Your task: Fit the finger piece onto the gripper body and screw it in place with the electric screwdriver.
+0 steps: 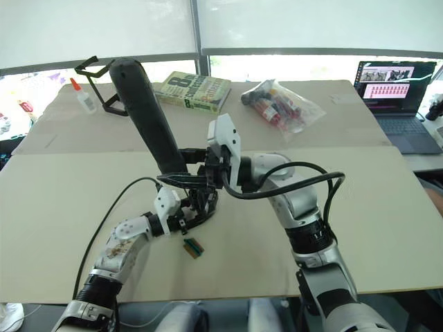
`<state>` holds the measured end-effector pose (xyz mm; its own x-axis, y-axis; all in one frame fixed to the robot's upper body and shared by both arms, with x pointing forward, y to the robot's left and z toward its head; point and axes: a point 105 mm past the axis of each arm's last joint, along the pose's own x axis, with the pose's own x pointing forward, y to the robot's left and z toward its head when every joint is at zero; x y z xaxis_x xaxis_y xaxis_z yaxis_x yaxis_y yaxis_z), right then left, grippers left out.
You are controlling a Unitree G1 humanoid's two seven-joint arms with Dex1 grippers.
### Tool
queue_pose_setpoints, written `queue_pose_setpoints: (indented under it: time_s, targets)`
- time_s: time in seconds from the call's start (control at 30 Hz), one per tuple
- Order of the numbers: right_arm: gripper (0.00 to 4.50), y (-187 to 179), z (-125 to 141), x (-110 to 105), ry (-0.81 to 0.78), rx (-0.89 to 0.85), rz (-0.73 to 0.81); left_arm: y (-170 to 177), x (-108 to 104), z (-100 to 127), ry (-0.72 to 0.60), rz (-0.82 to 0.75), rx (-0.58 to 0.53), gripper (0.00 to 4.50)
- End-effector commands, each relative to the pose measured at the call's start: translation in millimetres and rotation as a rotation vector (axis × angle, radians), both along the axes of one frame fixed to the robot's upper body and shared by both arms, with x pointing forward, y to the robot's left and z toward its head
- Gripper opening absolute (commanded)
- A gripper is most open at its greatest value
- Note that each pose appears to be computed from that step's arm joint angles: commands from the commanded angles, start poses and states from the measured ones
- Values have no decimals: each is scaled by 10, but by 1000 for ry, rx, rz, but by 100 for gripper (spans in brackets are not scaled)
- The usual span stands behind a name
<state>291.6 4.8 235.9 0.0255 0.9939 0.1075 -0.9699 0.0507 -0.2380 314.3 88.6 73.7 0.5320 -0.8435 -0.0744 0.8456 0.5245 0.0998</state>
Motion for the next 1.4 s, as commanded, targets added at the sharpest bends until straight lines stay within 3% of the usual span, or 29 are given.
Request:
queue_pose_setpoints:
  time_s: [0.03,1.0,1.4]
  targets:
    - [192,-17,-53,39,2,-16,-26,-20,-59,-78,33,-19,2,232]
    - [192,11,-482,96,101,-98,-112,-7,-38,-68,31,-13,5,232]
    - [192,-6,-373,97,69,-82,-104,9,-32,-67,31,-5,4,232]
